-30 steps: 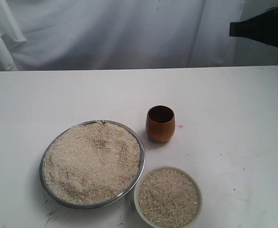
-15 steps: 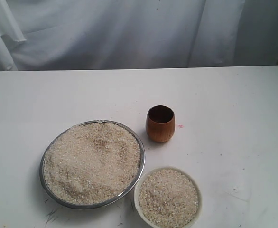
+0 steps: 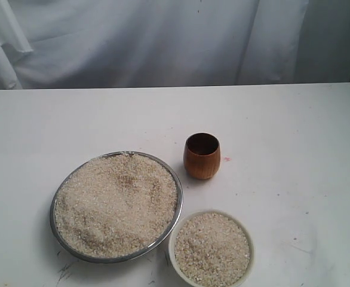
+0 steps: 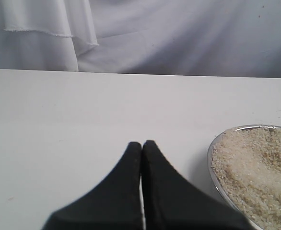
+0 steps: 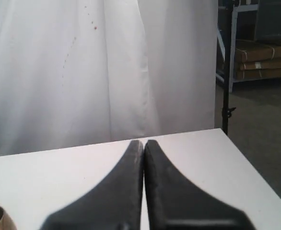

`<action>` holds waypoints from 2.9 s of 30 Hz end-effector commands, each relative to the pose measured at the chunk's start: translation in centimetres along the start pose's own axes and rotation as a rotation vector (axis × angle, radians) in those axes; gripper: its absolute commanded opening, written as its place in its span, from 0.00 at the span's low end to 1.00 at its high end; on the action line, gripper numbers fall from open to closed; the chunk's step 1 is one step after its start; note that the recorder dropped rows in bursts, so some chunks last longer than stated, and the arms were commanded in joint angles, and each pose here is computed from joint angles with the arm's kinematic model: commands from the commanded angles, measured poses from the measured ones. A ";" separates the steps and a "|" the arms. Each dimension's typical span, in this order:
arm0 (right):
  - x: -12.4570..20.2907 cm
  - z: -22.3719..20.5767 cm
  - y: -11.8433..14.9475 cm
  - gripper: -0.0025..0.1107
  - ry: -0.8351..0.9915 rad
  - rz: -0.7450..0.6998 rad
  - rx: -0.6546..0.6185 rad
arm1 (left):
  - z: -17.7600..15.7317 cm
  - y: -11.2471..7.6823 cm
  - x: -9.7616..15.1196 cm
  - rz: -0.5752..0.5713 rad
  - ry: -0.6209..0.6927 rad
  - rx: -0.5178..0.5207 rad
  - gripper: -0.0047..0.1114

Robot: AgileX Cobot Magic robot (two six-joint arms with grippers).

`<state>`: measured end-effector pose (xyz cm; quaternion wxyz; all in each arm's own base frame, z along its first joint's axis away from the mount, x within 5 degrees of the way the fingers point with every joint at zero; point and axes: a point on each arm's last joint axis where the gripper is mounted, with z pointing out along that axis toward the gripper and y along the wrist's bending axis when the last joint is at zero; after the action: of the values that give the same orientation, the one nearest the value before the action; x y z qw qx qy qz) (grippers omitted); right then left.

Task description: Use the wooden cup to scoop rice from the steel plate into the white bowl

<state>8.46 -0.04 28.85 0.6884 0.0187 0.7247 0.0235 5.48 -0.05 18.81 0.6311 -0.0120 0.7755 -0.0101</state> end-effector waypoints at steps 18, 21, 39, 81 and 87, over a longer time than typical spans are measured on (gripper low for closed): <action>10.0 -2.1 -0.3 0.02 0.146 0.020 -0.020 | 0.0 0.0 0.1 -0.004 -0.007 0.002 0.04; 10.0 -2.2 -0.3 0.02 0.143 0.010 -0.022 | 0.0 0.0 0.1 -0.004 -0.007 0.002 0.04; 10.7 -2.5 -0.2 0.02 0.193 -0.025 -0.041 | 0.0 0.0 0.1 -0.004 -0.007 0.002 0.04; 10.7 -2.6 -0.2 0.02 0.201 -0.026 -0.041 | 0.0 0.0 0.1 -0.004 -0.007 0.002 0.04; 10.7 -2.6 -0.2 0.02 0.201 -0.026 -0.041 | 0.0 0.0 0.1 -0.004 -0.007 0.002 0.04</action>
<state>5.38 0.39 18.35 0.6114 -0.0089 0.7905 0.0338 5.48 -0.05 18.81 0.6311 -0.0120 0.7755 -0.0101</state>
